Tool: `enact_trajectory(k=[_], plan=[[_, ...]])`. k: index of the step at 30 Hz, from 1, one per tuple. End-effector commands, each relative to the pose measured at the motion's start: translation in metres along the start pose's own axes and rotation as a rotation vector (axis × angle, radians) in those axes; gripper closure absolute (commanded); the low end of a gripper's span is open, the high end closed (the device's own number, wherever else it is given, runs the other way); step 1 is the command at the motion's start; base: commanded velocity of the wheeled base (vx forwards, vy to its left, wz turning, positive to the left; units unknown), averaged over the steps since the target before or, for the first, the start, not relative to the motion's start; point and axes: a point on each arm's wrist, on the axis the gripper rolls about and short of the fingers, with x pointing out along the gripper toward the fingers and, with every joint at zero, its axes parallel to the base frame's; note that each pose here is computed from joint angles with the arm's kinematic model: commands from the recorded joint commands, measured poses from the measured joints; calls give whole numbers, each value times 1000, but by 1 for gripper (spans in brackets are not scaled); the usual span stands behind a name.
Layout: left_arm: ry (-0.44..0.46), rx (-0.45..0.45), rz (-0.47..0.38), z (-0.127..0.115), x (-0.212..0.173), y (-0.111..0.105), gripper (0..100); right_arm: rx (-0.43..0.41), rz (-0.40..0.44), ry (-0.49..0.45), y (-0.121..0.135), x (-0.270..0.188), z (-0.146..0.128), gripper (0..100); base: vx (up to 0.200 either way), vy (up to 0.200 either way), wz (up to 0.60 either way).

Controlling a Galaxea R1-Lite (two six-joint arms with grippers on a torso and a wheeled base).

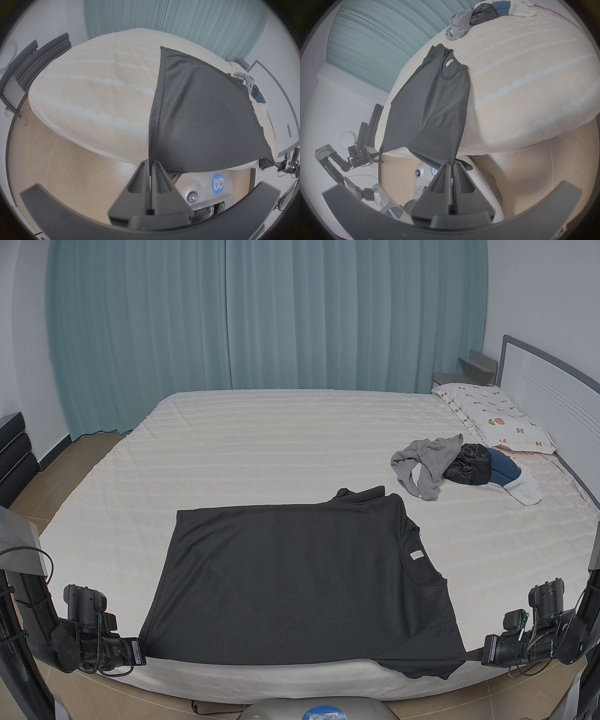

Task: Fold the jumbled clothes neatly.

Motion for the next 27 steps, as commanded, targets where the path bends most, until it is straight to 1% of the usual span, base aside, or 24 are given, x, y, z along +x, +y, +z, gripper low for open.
enact_trajectory(k=[1,8,14,15,20,25,27], plan=[[9,5,6,-5,-3,2,100,-27,4,4,5,-9,-5,100,0,0,0],[42,93,24,-16,-9,8,100,-73,-41,100,0,-11,-16,100,0,0,0],[62,120,27,-21,-11,9,100,-76,-47,109,1,-15,-18,100,0,0,0],[70,132,31,-22,-12,10,100,-78,-48,103,1,-16,-18,100,0,0,0],[63,135,70,-22,-14,10,100,-82,-54,120,2,-20,-21,100,0,0,0],[95,140,82,-25,-18,10,100,-108,-77,140,3,-25,-25,100,0,0,0],[107,166,82,-26,-24,10,100,-110,-87,140,3,-26,-25,100,0,0,0]])
